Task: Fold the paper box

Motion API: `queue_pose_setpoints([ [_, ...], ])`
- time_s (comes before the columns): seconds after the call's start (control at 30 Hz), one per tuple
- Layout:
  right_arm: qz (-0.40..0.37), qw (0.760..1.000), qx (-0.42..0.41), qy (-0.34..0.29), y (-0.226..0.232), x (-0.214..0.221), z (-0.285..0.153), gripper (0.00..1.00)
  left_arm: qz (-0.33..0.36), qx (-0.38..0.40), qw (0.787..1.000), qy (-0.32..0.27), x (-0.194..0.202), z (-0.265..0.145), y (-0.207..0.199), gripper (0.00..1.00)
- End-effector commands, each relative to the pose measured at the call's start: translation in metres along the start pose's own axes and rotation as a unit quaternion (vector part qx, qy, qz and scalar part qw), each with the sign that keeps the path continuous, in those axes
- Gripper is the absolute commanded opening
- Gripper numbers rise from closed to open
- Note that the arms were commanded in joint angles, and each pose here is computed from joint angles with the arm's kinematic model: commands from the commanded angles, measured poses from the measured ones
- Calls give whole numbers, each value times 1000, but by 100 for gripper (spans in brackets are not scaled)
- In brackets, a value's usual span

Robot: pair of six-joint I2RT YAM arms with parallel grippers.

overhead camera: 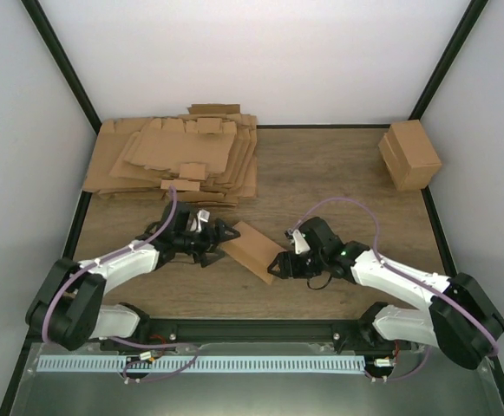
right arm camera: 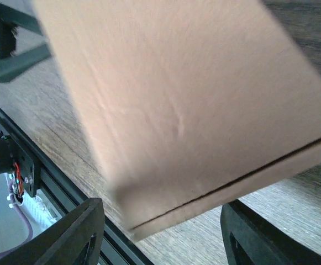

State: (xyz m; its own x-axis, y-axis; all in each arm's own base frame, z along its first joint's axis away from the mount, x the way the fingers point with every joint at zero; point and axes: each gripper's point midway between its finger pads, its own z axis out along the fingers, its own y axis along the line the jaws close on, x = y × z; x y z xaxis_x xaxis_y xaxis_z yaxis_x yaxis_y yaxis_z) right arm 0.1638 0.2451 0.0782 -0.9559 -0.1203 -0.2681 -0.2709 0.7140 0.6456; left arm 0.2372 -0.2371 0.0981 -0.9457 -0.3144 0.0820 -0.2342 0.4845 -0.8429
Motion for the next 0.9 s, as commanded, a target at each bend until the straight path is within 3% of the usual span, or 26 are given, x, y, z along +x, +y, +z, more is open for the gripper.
queue_pose_setpoints([
  [0.0,-11,1000,2,-11,5,-9,-2,60,-10,21,1000,5,2,13,-4,100],
  [0.23,-15,1000,-3,-8,7,-9,-2,64,-19,15,1000,-11,-4,15,1,100],
  [0.3,-17,1000,8,-23,6,-14,-7,70,-10,-4,1000,-20,-7,14,6,100],
  [0.43,7,999,14,-50,-2,-25,-20,73,33,-71,995,-60,-21,3,17,99],
  [0.53,50,998,5,-46,-16,-22,-20,74,72,-109,990,-59,-33,0,26,89],
  [0.7,78,995,-30,-49,-12,-18,-16,74,145,-152,977,-26,-50,7,35,58],
  [0.87,81,995,-32,-55,-13,-18,-16,74,199,-150,968,-14,-54,15,37,43],
])
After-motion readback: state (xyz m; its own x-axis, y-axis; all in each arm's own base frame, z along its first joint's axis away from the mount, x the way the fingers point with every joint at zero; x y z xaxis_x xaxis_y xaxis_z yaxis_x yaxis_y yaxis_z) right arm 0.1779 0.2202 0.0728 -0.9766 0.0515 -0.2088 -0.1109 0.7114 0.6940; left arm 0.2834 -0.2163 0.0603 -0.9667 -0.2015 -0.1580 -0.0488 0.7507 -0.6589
